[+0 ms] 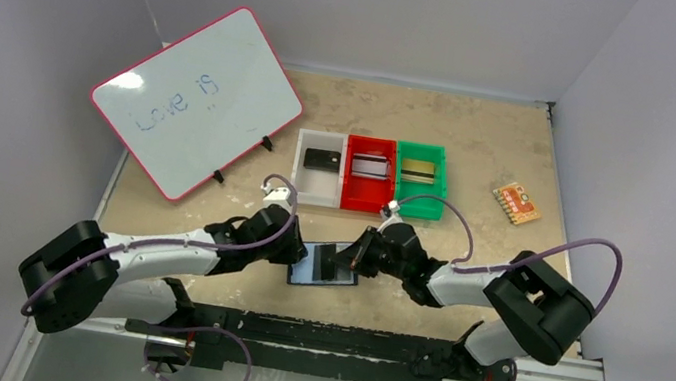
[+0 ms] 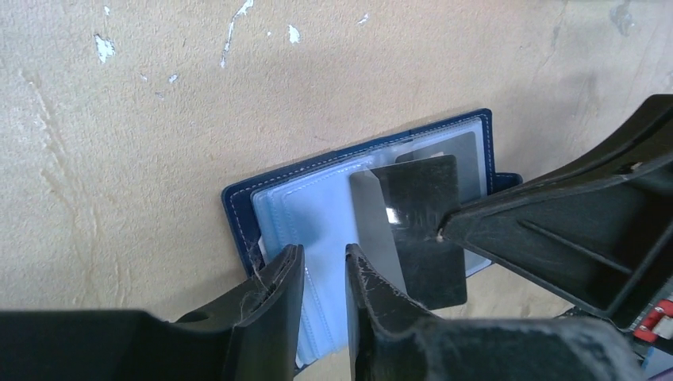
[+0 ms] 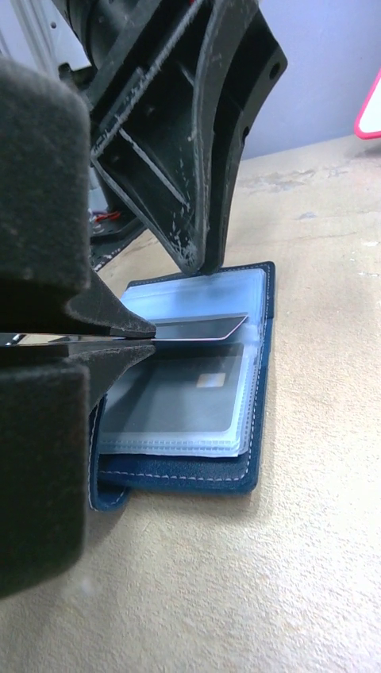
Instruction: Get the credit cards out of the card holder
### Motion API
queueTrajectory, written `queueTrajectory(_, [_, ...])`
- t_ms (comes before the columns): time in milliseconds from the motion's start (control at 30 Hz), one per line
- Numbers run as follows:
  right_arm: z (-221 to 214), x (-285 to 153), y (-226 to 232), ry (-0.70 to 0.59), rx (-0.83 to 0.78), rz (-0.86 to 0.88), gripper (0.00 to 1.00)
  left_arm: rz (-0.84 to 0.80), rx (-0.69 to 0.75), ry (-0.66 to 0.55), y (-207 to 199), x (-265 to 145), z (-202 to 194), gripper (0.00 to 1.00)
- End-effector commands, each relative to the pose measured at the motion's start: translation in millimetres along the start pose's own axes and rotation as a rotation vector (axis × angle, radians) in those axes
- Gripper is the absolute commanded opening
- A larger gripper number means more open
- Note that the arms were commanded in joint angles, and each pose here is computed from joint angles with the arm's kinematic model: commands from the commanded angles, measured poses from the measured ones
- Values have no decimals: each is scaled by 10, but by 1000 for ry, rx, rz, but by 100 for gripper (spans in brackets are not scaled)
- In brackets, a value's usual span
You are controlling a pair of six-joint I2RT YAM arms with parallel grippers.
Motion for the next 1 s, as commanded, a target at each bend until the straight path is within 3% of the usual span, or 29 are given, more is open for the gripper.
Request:
queueTrajectory(0, [35, 41, 5, -9, -13, -3, 0, -87, 15, -55, -283, -124, 238, 27])
queueTrajectory(233, [72, 21, 4, -34, -5, -5, 0, -206, 39, 54, -519, -89, 56, 28])
queueTrajectory(500, [39, 19, -7, -15, -12, -8, 2, -71, 76, 140, -236, 61, -295, 26])
queueTrajectory(733, [-17, 39, 29, 14, -2, 30, 16, -4, 96, 156, -98, 111, -377, 16])
queueTrajectory(967, [13, 37, 54, -1, 3, 35, 10, 37, 117, 157, -11, 103, -391, 12])
Point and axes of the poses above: each gripper's point midway between its finger pads, its own x axis out along the fingers, its own y axis along the line the jaws close on, z = x × y, the point moved 1 cm from there along -x, back along the fingers, and after that the axes turned 4 degrees about x, right-handed, at the moved point
